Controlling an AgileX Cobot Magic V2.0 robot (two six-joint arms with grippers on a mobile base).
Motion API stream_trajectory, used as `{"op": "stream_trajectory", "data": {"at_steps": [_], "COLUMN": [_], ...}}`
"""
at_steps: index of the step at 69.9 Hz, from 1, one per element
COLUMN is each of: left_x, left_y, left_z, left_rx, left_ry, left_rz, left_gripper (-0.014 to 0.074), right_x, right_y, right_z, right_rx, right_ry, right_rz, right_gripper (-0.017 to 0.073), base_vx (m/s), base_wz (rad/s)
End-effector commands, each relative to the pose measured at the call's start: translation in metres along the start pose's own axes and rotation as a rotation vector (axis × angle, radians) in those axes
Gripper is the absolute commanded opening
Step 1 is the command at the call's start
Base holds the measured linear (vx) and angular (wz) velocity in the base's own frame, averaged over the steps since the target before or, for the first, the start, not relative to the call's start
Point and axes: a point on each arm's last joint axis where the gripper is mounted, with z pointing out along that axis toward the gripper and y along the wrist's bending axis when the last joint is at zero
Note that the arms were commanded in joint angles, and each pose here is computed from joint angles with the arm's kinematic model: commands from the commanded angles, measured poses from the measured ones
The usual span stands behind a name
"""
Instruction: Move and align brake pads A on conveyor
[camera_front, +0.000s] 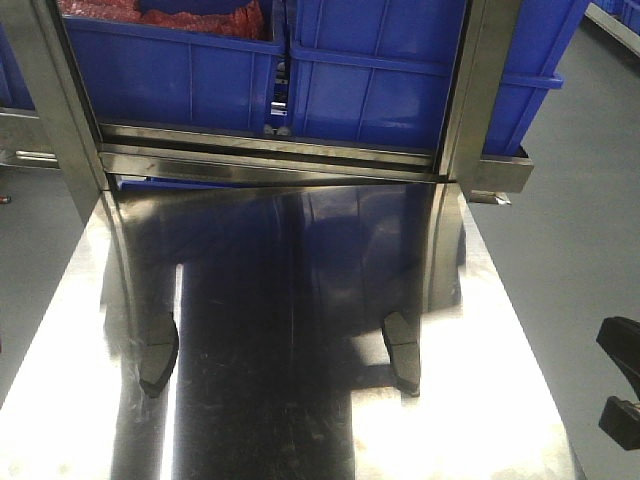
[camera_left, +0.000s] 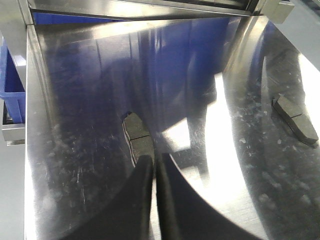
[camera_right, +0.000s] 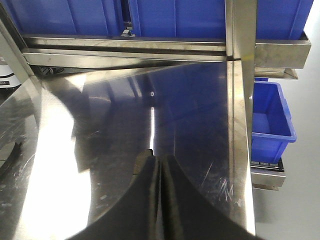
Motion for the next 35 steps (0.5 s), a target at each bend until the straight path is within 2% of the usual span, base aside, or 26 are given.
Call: {"op": "stream_trajectory", "data": {"at_steps": [1, 35], "left_x": [-0.0120, -0.0124], "left_y": [-0.0033, -0.0034], "left_z": [-0.0039, -0.0040], "left_rx": [0.022, 0.023], "left_ry": [-0.083, -0.088], "left_rz": [0.001, 0.001], "left_gripper": [-0.0006, -0.0006], "right_x": [-0.0145, -0.0145], "right_y": [0.0024, 0.0024], "right_z": [-0.0020, -0.0020], "right_rx": [-0.012, -0.013], "right_ry": [-0.088, -0.088], "right_rz": [-0.011, -0.009], "right_gripper": [-0.0008, -0.0008], "base_vx": [0.00, 0.00], "base_wz": [0.00, 0.00]}}
